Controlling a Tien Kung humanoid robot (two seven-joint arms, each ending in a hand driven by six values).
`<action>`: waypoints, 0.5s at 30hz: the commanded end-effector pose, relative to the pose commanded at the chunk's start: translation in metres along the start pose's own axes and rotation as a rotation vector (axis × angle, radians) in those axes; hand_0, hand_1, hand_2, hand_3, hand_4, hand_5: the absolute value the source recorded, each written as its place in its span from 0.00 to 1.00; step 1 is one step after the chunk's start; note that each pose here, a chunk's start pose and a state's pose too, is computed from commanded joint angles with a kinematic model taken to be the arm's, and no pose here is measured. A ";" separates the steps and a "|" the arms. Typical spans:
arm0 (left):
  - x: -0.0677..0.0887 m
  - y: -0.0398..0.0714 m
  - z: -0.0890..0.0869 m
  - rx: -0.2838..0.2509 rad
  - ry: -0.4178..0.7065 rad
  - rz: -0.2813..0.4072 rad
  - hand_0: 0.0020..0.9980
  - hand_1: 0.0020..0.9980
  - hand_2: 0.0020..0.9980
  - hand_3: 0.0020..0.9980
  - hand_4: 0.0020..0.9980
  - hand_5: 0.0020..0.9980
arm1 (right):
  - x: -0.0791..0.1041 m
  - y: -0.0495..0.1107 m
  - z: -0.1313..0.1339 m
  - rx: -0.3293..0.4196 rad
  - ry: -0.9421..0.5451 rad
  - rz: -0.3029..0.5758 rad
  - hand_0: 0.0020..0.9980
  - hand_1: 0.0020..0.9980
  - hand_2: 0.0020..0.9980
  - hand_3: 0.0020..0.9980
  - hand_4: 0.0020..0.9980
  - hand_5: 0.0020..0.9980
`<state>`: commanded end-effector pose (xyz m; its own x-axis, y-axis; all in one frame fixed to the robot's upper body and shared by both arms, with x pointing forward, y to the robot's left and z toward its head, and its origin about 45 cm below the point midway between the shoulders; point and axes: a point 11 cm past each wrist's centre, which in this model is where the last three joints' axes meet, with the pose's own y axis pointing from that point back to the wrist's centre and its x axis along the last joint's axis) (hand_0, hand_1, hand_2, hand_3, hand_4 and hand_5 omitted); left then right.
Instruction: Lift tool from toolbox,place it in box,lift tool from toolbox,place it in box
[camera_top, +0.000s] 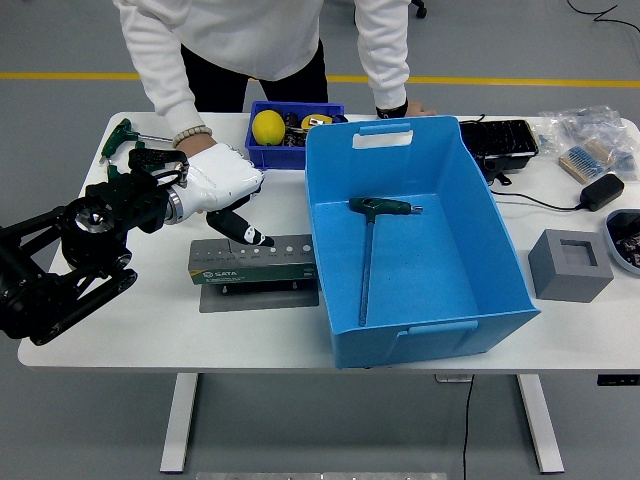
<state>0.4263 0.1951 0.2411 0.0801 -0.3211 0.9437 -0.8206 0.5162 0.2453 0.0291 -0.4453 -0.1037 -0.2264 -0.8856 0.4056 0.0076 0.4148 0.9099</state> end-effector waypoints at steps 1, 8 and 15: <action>0.004 0.000 -0.001 0.001 0.004 0.022 0.31 0.01 0.03 0.02 0.98 0.63 | 0.000 0.000 0.000 0.000 0.001 0.000 0.71 0.67 0.76 0.71 0.91 0.87; 0.006 0.001 -0.004 0.009 0.010 0.044 0.28 0.00 0.02 0.02 0.87 0.40 | -0.001 0.000 0.001 -0.003 0.000 0.000 0.71 0.67 0.76 0.71 0.91 0.87; 0.011 0.001 -0.002 0.001 0.009 0.057 0.27 0.00 0.02 0.01 0.86 0.39 | -0.001 0.000 0.003 -0.005 0.002 0.000 0.71 0.67 0.76 0.71 0.91 0.87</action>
<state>0.4271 0.1936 0.2522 0.0387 -0.2838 0.9581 -0.8243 0.5329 0.1911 0.0266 -0.4441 -0.1044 -0.2247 -0.8861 0.4054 0.0125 0.4133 0.9105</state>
